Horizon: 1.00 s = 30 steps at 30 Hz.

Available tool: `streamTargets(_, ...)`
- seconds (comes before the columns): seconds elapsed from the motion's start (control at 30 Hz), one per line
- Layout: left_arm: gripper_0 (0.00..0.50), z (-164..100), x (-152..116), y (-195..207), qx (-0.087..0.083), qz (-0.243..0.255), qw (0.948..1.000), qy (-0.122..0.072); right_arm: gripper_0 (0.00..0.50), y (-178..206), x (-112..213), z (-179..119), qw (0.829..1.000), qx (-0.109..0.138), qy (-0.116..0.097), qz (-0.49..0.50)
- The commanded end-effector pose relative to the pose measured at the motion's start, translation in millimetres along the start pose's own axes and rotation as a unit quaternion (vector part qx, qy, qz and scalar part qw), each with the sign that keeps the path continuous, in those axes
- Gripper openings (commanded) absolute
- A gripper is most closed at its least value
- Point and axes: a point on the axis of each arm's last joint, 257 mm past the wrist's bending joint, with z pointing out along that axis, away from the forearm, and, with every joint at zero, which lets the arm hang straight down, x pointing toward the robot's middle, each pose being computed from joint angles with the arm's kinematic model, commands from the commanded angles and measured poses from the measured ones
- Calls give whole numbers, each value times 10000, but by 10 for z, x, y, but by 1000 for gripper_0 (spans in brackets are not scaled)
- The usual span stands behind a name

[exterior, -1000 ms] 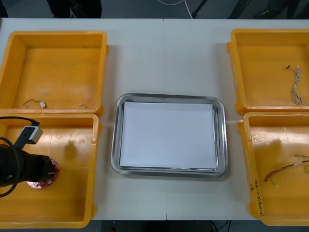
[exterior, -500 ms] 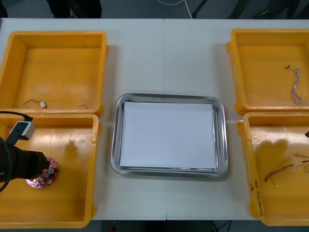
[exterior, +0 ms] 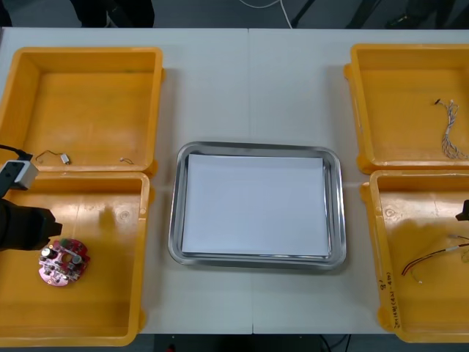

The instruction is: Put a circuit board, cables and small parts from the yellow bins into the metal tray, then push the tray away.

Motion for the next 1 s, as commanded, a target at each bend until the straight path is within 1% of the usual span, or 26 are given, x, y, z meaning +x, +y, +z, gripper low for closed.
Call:
streamTargets(0.03,500,-72,-243,163,-124,584,9982,-71,500,3,179,65,9996,-56,157,214)
streamTargets(0.07,500,-65,-249,176,-133,604,9981,-52,500,5,193,72,9996,-61,169,233)
streamTargets(0.13,500,-15,-222,196,-155,714,9973,77,500,7,226,91,9994,-67,192,269)
streamTargets(0.17,500,-12,-237,200,-167,749,9970,79,500,-1,236,98,9994,-61,199,278)
streamTargets(0.23,500,29,-205,190,-187,907,9955,190,500,-37,257,115,9993,-32,215,290)
streamTargets(0.4,500,101,-157,155,-220,1196,9920,334,500,-127,280,156,9992,-30,209,343)
streamTargets(0.47,500,150,-149,139,-212,1275,9910,347,500,-183,291,173,9991,-3,214,370)
streamTargets(0.57,500,238,-145,138,-195,1498,9878,370,500,-270,314,201,9990,48,218,388)
streamTargets(0.67,500,325,-125,166,-162,1712,9840,455,500,-302,336,233,9990,28,205,395)
streamTargets(0.73,500,386,-102,176,-110,1860,9810,535,500,-320,368,259,9989,22,215,427)
streamTargets(0.83,500,454,-71,172,-71,2025,9774,602,500,-291,409,281,9986,-18,238,474)
streamTargets(1.0,500,507,-39,158,-79,2124,9748,682,500,-219,444,311,9981,-135,231,550)
